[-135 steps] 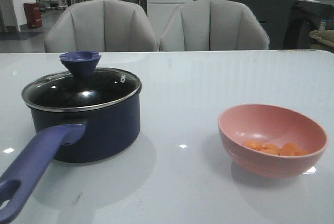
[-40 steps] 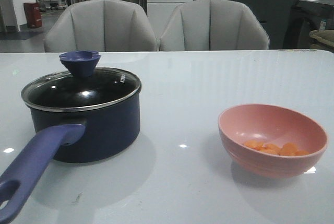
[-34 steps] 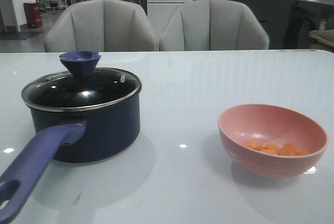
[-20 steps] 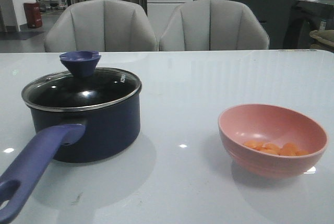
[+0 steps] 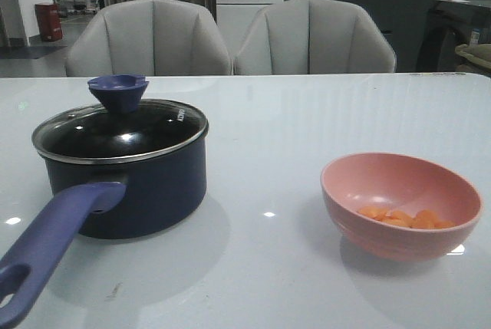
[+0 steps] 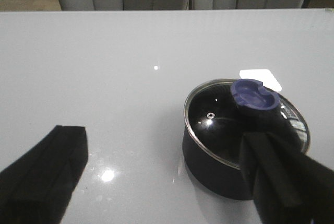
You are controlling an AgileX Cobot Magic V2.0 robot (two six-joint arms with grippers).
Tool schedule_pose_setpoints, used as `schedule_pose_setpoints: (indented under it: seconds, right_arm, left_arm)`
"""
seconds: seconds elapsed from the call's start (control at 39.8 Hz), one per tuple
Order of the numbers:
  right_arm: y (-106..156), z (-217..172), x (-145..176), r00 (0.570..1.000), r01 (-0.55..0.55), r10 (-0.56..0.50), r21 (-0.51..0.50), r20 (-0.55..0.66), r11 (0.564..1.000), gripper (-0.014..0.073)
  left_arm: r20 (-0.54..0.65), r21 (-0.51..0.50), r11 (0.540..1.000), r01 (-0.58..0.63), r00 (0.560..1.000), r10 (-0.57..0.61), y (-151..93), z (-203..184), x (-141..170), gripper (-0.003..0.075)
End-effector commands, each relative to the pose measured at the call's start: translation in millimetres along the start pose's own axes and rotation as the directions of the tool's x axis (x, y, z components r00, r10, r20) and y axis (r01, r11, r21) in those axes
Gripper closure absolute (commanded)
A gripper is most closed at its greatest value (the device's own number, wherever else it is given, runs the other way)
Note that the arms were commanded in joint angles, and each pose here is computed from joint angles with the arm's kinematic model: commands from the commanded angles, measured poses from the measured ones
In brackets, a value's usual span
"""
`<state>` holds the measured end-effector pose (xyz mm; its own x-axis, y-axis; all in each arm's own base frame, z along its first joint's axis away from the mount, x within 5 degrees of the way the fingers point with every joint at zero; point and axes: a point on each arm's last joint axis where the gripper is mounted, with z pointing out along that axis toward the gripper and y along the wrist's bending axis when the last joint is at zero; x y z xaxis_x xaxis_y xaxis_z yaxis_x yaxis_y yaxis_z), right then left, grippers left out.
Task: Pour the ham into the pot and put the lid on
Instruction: 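Lower the left gripper over the lid and close on the purple knob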
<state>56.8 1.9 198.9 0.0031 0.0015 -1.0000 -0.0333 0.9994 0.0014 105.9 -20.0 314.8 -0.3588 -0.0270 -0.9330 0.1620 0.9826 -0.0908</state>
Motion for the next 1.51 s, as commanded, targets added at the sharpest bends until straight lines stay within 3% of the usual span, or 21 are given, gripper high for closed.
schedule_pose_setpoints:
  seconds: [0.0, 0.23, 0.38, 0.6, 0.83, 1.05, 1.48]
  right_arm:
    - [0, -1, -5, 0.996, 0.006, -0.006, 0.006, 0.087, 1.0, 0.0447]
    - [0, -1, -5, 0.996, 0.006, -0.006, 0.006, 0.087, 1.0, 0.0447]
    - [0, -1, -5, 0.996, 0.006, -0.006, 0.006, 0.087, 1.0, 0.0447]
    - [0, -1, -5, 0.996, 0.006, -0.006, 0.006, 0.087, 1.0, 0.0447]
    - [0, -1, -5, 0.996, 0.006, -0.006, 0.006, 0.087, 1.0, 0.0447]
    - [0, -1, -5, 0.996, 0.006, -0.006, 0.006, 0.087, 1.0, 0.0447]
    - [0, -1, -5, 0.996, 0.006, -0.006, 0.006, 0.087, 1.0, 0.0447]
  left_arm:
    - [0.007, 0.011, 1.0, 0.01, 1.0, -0.01, -3, 8, -31, 0.0052]
    - [-0.177, 0.03, 0.998, 0.048, 0.983, -0.041, -9, 41, -67, 0.0052]
    - [-0.305, 0.055, 0.996, 0.064, 0.951, -0.044, -13, 66, -88, 0.0053]
    - [-0.469, 0.172, 0.982, 0.084, 0.883, 0.007, -25, 110, -111, 0.0053]
    - [-0.513, 0.262, 0.964, 0.043, 0.852, 0.101, -51, 149, -123, 0.0053]
    - [-0.537, 0.312, 0.946, -0.086, 0.806, 0.25, -87, 187, -122, 0.0053]
    - [-0.685, 0.321, 0.945, -0.058, 0.675, 0.274, -106, 240, -112, 0.0103]
